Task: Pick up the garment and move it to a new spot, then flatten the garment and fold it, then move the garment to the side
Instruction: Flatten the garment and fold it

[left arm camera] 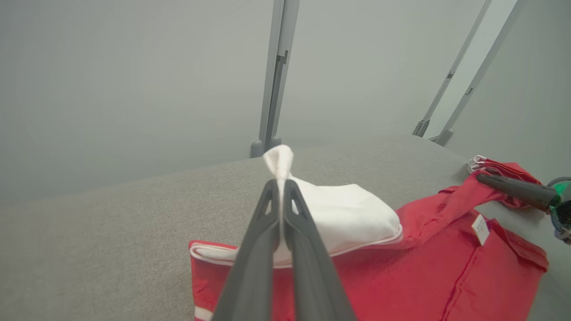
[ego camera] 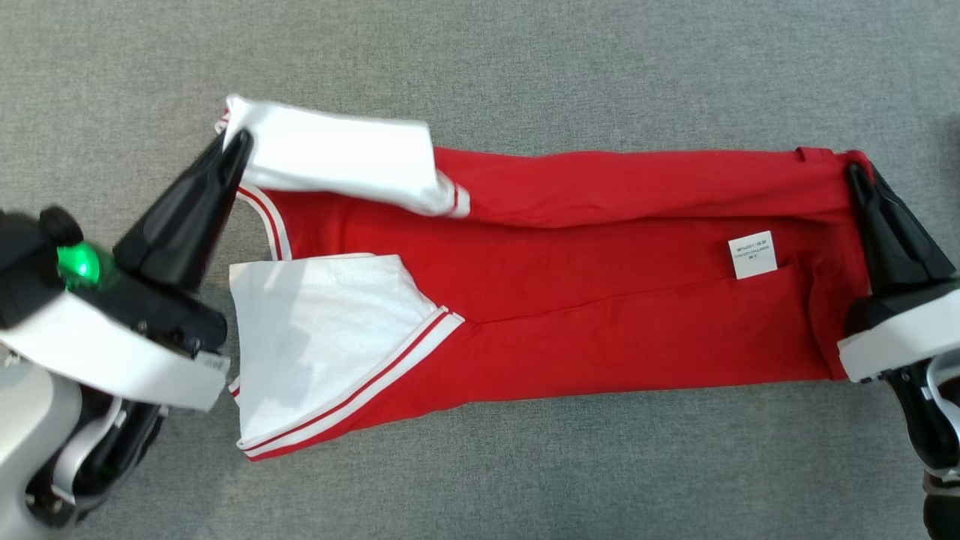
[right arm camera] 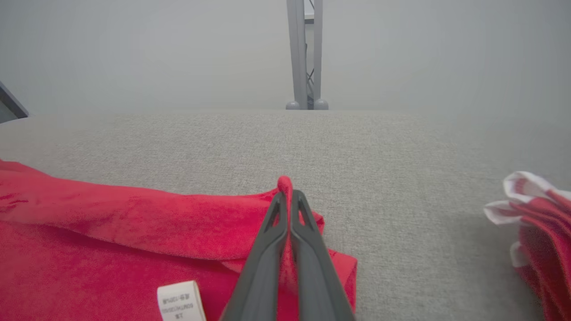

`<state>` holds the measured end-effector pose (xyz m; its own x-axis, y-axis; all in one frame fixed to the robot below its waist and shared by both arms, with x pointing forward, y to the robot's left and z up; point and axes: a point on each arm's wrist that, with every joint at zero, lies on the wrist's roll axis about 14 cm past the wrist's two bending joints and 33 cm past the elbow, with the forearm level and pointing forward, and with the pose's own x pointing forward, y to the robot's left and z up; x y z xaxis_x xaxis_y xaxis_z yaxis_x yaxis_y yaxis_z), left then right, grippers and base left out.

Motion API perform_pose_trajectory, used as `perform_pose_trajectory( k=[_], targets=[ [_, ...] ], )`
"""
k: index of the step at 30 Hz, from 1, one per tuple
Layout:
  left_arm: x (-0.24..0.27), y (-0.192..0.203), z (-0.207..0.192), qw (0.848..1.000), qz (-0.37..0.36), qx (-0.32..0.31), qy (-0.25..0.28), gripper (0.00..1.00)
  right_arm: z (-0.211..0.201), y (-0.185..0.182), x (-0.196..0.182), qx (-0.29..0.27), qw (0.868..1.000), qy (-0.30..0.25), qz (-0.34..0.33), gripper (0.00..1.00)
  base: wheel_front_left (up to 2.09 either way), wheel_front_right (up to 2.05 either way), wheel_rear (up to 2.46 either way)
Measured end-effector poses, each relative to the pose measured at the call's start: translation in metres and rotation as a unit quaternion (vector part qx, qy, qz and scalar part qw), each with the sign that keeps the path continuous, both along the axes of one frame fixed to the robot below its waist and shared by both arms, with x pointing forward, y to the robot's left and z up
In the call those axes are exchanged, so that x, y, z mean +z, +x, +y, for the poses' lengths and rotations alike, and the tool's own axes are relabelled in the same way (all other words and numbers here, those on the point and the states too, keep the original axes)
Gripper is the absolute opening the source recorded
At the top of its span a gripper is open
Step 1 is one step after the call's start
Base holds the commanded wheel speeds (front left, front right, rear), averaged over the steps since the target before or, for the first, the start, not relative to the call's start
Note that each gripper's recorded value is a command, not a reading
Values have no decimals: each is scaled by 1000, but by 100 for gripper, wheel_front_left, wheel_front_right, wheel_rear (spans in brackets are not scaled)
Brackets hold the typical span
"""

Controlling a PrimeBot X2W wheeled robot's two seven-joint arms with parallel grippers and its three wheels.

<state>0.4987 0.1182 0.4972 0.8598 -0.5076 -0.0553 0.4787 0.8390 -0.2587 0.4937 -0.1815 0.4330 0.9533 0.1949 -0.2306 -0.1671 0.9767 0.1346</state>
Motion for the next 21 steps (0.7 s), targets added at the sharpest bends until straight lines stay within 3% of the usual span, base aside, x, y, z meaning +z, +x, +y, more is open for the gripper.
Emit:
perform_pose_trajectory(
  k=[13,14,15,16,17,21],
  targets=[
    [-54,-65,7,987,148,36,-43,0,-20,-33,-36,-52,996,23,67,0,0,0,0],
    [-60,-69,8,986,158,40,-42,0,-19,-37,-41,-53,995,25,77,27,0,0,0],
    [-65,-72,8,983,170,43,-48,2,-18,-40,-46,-54,994,29,86,60,0,0,0],
    [-69,-75,6,981,181,44,-60,47,-16,-42,-48,-56,994,35,89,100,0,0,0],
    [-73,-78,7,979,187,48,-60,100,-14,-43,-49,-57,994,39,90,100,0,0,0],
    [-82,-78,13,977,193,67,-57,100,-10,-48,-48,-62,993,52,84,100,0,0,0]
  ],
)
